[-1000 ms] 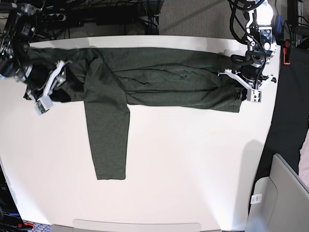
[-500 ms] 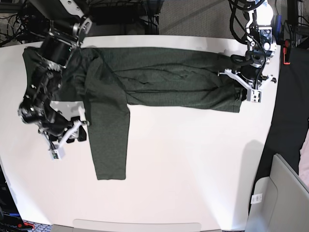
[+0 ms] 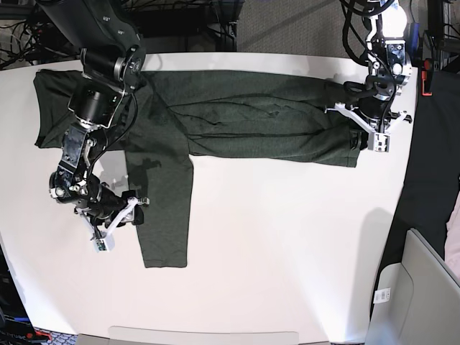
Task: Fold the T-shirt properly
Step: 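Lift the sleeve cuff with the right gripper and fold it over the strip, then lay the sleeve across the strip and return the right gripper to its end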
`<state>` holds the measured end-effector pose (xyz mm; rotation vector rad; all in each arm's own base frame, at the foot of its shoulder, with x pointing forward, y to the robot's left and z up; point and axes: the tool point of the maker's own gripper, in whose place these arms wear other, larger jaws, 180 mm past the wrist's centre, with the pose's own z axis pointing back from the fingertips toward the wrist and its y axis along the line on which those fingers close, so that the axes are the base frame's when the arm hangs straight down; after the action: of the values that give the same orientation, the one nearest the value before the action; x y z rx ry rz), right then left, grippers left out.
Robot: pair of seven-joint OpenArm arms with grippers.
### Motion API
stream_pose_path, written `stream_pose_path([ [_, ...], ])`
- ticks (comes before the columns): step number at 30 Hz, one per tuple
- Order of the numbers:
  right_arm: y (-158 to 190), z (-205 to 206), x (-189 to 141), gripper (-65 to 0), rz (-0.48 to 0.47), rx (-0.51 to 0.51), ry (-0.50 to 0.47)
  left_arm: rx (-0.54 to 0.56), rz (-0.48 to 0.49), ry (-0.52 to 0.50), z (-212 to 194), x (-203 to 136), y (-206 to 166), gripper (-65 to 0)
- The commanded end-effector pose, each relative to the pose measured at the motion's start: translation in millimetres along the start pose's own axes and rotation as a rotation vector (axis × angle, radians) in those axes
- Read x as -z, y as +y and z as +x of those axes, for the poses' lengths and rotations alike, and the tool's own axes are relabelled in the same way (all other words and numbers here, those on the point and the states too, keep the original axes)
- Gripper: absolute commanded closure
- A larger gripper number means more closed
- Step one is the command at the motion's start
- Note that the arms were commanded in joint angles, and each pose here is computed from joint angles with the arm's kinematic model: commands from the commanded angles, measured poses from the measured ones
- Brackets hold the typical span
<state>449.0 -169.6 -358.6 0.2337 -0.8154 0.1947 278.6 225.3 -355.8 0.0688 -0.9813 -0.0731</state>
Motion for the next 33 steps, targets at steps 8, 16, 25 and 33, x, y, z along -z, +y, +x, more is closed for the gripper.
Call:
stream_pose_path([
  [8,10.7,-11.2,17.8,-25.3,0.066,0.047,0.021,0.007,0.006,-0.050,14.6,-1.7,3.4,-9.3],
  [16,52.7,-49.0,31.4,-19.5,0.141,-0.088,0.200,0.007,0.006,-0.050,14.6,-1.7,3.4,-9.3],
  [25,90.9,-52.1,31.7,-0.7,0.241,-0.031,0.208,0.007,0.006,-0.049,14.0,-1.9,3.3,-9.3],
  [33,169.7,-16.1,1.9,-0.7,0.493,-0.067,0.072,0.007,0.009,-0.049,14.1,-2.0,4.5,-9.3],
])
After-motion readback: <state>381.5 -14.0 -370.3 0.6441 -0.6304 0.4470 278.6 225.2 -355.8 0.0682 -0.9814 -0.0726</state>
